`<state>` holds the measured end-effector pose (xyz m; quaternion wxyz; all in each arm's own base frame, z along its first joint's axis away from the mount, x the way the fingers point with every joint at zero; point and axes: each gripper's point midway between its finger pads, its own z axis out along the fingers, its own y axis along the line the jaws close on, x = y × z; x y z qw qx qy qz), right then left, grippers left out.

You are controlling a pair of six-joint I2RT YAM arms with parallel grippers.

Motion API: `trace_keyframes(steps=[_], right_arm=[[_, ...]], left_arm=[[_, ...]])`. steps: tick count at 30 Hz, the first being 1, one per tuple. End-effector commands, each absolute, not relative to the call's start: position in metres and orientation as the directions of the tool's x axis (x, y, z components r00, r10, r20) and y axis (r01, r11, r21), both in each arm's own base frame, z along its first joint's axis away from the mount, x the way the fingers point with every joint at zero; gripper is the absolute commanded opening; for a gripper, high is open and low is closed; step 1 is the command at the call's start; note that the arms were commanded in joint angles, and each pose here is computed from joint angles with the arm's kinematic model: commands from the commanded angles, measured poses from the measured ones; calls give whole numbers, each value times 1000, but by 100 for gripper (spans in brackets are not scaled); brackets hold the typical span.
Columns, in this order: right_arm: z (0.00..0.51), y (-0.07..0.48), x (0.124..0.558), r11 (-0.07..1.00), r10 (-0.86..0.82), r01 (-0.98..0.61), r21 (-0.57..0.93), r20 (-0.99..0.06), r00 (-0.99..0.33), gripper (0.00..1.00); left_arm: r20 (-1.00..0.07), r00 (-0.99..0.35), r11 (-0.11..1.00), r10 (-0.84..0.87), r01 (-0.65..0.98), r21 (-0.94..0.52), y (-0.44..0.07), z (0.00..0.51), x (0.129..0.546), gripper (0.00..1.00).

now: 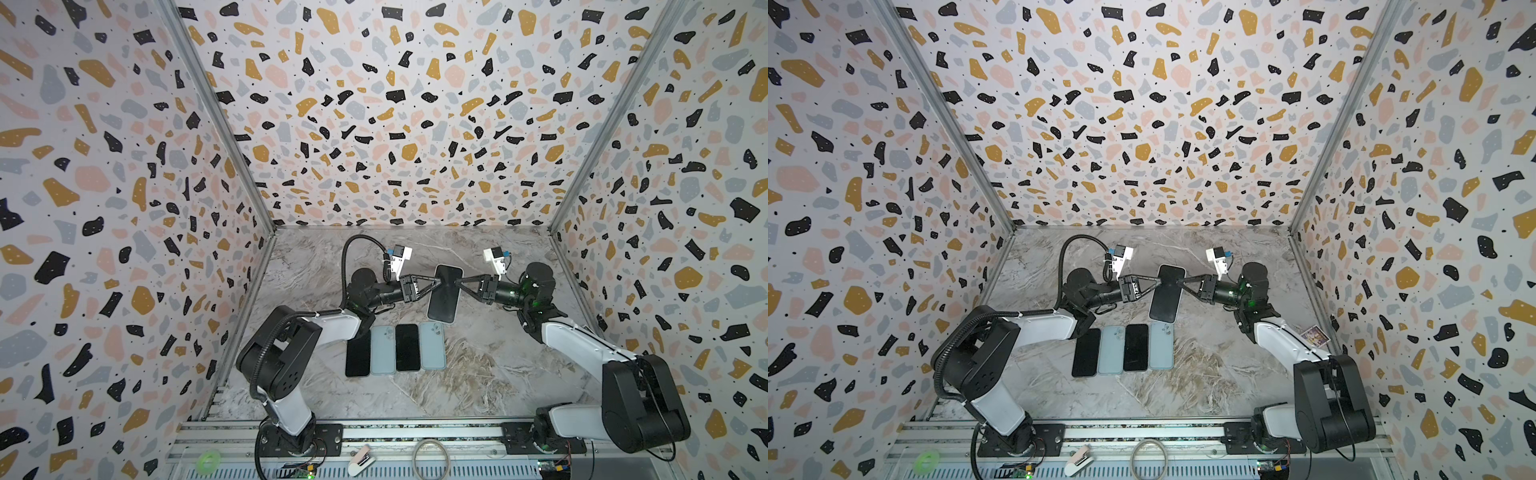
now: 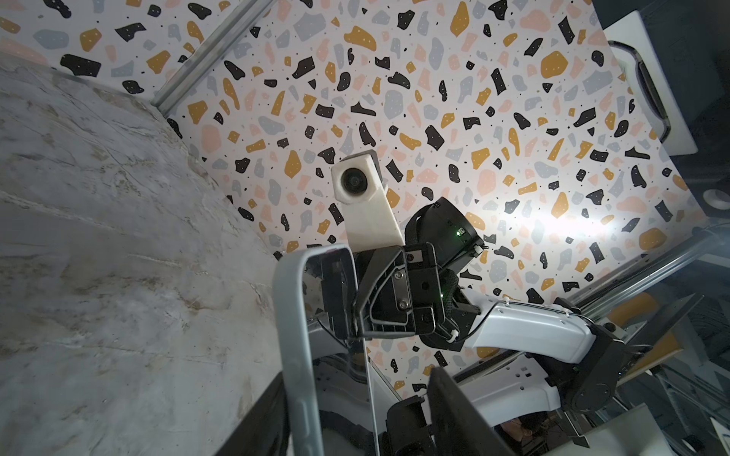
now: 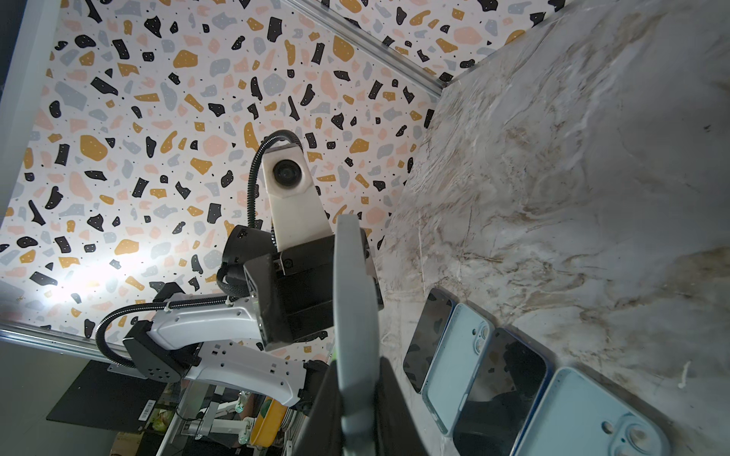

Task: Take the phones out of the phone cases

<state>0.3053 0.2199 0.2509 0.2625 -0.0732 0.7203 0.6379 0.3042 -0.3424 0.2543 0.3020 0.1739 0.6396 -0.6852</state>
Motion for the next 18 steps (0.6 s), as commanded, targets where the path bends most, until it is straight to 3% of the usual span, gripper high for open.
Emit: trace_keyframes(steps=[1, 18], right_arm=[[282, 223, 305, 140, 224, -531, 836, -549, -805, 0], [274, 233, 306, 153, 171, -547, 823, -567, -805, 0]], left_arm=[[-668, -721, -50, -185, 685, -726, -344, 267, 297, 52], [-658, -739, -79, -148, 672, -737, -350, 265, 293, 30]])
